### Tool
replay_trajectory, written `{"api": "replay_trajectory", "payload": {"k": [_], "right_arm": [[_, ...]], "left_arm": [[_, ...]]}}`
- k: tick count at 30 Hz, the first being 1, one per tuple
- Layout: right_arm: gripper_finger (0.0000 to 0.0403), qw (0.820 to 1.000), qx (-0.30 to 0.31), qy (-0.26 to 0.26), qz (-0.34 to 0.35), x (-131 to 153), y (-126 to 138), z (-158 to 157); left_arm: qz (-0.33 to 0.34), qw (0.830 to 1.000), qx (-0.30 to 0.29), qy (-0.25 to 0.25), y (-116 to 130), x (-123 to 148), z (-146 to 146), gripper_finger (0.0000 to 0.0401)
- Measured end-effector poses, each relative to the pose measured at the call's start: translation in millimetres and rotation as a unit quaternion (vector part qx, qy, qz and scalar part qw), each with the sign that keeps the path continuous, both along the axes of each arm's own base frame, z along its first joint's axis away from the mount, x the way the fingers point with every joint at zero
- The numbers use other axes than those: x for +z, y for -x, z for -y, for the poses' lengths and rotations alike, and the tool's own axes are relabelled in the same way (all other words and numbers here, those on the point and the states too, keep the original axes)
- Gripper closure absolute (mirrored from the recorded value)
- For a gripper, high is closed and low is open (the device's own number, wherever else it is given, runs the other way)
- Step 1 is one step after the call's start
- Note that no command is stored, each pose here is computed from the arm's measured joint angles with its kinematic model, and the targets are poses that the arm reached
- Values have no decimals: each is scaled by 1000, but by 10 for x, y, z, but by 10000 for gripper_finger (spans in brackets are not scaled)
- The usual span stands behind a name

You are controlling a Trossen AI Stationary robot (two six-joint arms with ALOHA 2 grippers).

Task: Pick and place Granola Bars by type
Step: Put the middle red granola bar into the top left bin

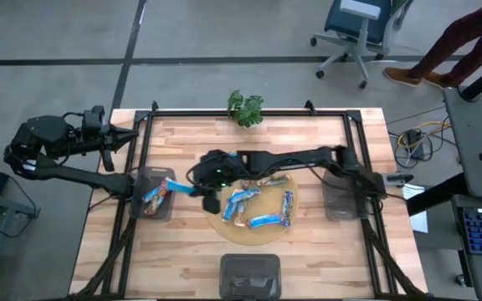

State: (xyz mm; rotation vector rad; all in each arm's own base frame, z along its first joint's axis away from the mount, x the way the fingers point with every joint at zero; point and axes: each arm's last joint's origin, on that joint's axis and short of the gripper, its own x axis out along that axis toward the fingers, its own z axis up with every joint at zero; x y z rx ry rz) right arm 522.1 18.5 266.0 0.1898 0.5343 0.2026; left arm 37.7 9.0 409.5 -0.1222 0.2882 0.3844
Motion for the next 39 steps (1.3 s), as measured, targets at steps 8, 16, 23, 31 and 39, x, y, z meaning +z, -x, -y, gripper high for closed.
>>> {"api": "replay_trajectory", "payload": {"k": [8,16,23,31,39], "right_arm": [[370,999,-4,-11,47,-54,-419,99],[370,997,-29,-33,68,-275,-520,233],[370,994,-43,-51,83,-409,-588,302],[370,991,-46,-48,119,-421,-621,336],[370,991,-53,-53,110,-496,-625,378]], "left_arm": [[-1,1000,0,0,3,-3,0,401],[-3,1000,0,-1,11,-6,-1,401],[-6,1000,0,-1,13,-13,-1,401],[-7,1000,0,-2,13,-14,-1,401],[-10,1000,-1,-3,15,-18,-1,401]]}}
